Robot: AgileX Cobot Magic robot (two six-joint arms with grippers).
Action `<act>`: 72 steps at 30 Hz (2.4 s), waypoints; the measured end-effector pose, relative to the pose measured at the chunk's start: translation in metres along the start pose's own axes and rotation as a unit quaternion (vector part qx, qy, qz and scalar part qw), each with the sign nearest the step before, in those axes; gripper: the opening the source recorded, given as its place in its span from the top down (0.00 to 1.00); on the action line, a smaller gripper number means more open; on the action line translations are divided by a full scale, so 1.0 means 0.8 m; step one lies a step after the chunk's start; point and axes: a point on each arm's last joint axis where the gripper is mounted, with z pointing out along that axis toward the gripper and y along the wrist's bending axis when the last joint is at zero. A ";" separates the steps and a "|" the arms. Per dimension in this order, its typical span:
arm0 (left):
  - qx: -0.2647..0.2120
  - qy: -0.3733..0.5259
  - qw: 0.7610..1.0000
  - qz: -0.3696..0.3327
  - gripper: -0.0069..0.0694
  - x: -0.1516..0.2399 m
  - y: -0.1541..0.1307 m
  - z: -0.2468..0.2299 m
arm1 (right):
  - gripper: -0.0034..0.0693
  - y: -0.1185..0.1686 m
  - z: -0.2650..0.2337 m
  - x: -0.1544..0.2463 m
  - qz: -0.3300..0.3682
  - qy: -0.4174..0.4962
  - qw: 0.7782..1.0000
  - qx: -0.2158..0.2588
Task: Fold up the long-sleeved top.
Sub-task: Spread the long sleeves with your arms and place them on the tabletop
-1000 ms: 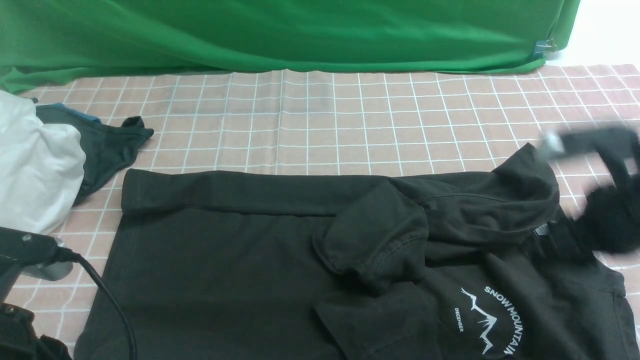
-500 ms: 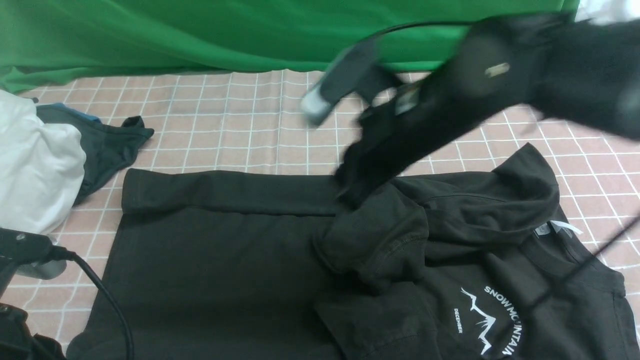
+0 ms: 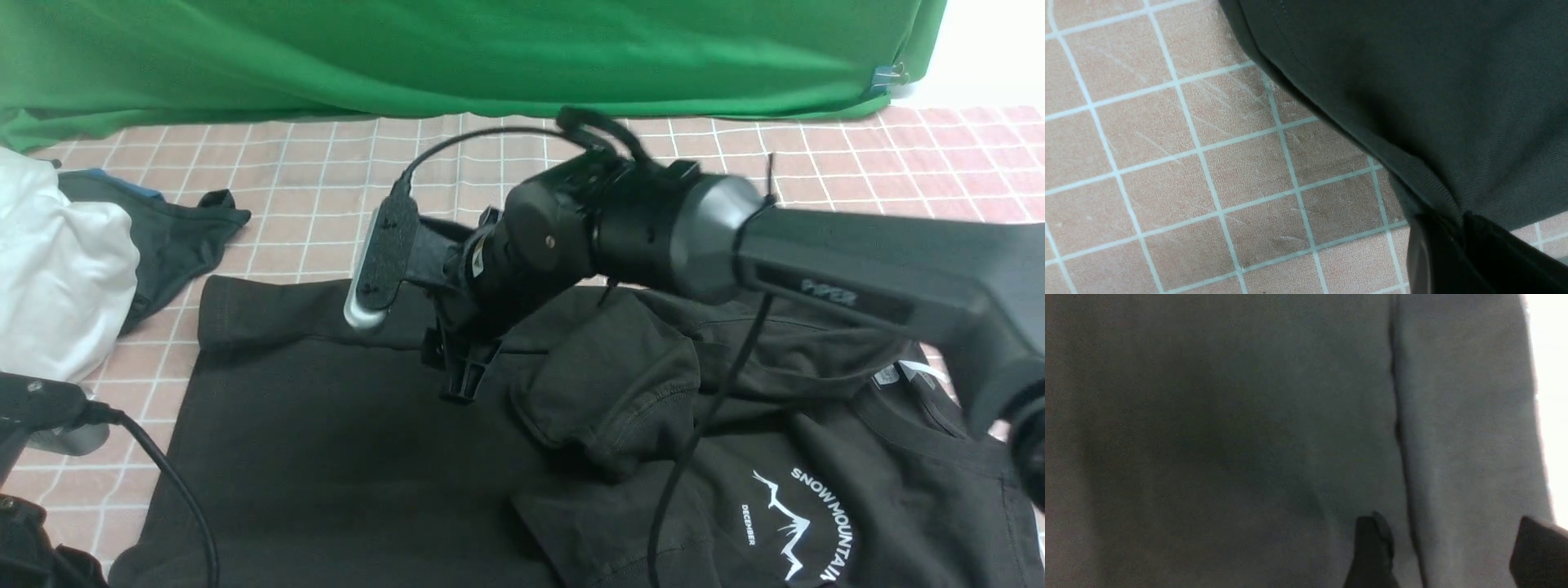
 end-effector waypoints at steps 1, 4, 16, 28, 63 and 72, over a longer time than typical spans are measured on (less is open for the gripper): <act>0.000 0.000 1.000 0.000 0.84 0.000 0.000 0.000 | 0.31 0.000 0.004 0.001 -0.001 -0.001 1.000 0.002; 0.000 -0.001 1.000 0.000 0.84 0.000 0.000 0.000 | 0.31 0.000 0.015 0.003 -0.005 -0.003 1.000 0.006; 0.001 0.004 1.000 0.000 0.84 0.001 0.000 0.000 | 0.71 -0.024 0.047 0.021 -0.033 -0.013 0.997 0.074; 0.001 0.005 1.000 0.000 0.84 0.001 0.000 0.000 | 0.76 -0.100 0.040 0.060 0.094 -0.076 0.979 0.161; -0.005 0.014 1.000 0.004 0.84 0.003 0.001 0.000 | 0.91 -0.095 0.025 0.092 0.278 0.049 0.958 0.054; -0.005 0.015 1.000 0.004 0.84 0.003 0.001 0.000 | 0.91 -0.162 0.022 0.115 0.259 -0.083 0.945 0.184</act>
